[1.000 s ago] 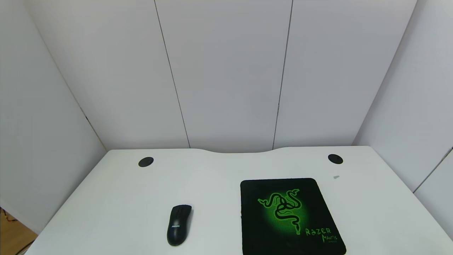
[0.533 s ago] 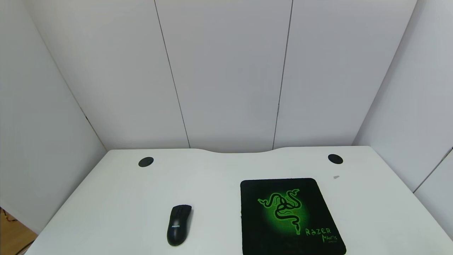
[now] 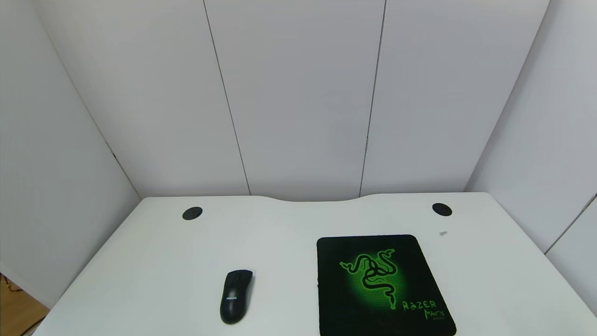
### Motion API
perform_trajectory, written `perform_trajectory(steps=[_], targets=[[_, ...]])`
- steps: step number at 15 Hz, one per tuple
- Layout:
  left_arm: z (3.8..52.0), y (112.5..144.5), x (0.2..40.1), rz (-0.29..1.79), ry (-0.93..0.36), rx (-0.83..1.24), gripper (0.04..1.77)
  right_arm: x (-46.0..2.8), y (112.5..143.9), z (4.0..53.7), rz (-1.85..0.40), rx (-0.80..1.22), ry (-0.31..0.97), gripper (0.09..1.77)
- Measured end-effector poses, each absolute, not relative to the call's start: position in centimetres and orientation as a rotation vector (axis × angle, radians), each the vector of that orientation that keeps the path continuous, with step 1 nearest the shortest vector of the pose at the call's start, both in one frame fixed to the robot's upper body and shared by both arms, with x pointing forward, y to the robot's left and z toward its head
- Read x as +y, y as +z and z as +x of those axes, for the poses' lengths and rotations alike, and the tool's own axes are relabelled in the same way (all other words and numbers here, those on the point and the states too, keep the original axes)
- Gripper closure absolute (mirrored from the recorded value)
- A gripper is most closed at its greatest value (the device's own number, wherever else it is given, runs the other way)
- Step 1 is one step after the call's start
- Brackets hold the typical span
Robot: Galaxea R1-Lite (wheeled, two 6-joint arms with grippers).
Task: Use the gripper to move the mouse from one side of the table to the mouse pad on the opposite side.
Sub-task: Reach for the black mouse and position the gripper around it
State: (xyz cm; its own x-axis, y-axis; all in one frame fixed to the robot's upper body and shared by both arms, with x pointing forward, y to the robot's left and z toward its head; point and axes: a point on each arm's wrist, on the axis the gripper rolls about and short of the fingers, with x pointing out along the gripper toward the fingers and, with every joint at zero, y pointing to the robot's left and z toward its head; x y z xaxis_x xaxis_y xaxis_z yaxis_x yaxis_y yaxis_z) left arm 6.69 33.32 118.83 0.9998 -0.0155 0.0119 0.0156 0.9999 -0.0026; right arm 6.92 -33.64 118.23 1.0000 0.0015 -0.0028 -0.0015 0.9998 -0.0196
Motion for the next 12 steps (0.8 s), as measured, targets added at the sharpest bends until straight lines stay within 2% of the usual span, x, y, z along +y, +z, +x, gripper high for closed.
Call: perform_trajectory(steps=[3, 7, 12], targets=[[6.0, 120.7, 33.3, -0.003, -0.033, -0.018, 0.09, -33.6, 118.2, 6.9, -0.02, 0.003, 0.002, 0.15], [5.9, 124.9, 33.3, -0.005, -0.047, -0.007, 0.09, -33.6, 118.2, 6.9, -0.02, 0.002, 0.002, 0.15], [8.4, 130.6, 33.3, -0.007, -0.047, 0.062, 0.09, -33.6, 118.2, 6.9, -0.019, 0.002, 0.002, 0.15]])
